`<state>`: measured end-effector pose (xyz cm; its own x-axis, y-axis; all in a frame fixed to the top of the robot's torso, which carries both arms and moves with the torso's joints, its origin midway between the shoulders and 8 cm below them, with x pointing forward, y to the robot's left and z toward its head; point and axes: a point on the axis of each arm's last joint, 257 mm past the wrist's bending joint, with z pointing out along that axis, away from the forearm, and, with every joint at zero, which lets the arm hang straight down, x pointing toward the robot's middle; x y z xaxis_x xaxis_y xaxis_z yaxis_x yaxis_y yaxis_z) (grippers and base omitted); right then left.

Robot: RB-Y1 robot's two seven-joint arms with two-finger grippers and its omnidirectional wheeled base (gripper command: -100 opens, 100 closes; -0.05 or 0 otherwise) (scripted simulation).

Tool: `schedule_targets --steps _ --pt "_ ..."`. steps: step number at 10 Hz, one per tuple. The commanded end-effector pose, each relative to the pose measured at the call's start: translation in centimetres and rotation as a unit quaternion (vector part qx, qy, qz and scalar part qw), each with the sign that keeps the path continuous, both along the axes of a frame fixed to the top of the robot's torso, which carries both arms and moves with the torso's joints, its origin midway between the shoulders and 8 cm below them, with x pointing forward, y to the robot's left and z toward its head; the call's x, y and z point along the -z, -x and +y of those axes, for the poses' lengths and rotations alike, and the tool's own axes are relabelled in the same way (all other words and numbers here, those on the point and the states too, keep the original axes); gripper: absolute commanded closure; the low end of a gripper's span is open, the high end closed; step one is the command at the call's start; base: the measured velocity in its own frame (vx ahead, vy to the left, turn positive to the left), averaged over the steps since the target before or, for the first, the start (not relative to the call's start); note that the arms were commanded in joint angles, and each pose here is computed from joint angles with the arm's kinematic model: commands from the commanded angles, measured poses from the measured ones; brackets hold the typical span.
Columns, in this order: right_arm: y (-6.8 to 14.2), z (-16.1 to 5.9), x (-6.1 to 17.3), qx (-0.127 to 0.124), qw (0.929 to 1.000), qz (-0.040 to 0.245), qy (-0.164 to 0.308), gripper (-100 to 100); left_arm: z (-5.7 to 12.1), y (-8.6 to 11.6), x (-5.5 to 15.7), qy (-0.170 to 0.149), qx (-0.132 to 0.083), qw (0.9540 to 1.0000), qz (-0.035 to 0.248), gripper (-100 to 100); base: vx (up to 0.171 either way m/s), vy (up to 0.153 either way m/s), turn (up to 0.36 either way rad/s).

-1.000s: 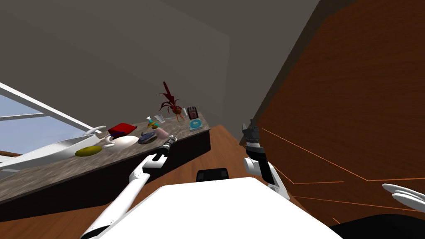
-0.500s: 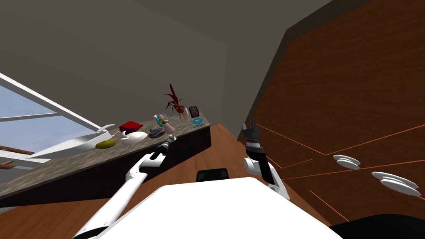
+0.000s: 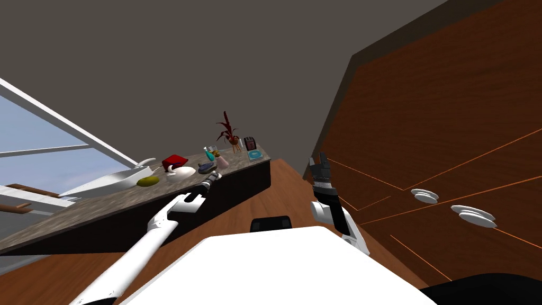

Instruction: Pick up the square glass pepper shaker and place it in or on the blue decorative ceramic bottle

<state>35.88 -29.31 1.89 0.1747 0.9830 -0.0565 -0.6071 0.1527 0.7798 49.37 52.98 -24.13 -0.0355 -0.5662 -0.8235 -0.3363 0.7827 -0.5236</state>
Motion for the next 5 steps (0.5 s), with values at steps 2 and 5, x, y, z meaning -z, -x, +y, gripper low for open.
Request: schedule_targets --steps 2,5 --pt "0.0 0.0 0.0 0.0 1.0 0.0 0.0 0 1.8 0.2 -1.4 -0.012 -0.003 0.9999 0.006 100 0.035 0.085 0.005" --pt "0.0 0.0 0.0 0.0 1.0 0.0 0.0 0 3.4 0.4 -2.8 -0.028 -0.005 0.9995 0.012 100 0.1 0.112 0.014"
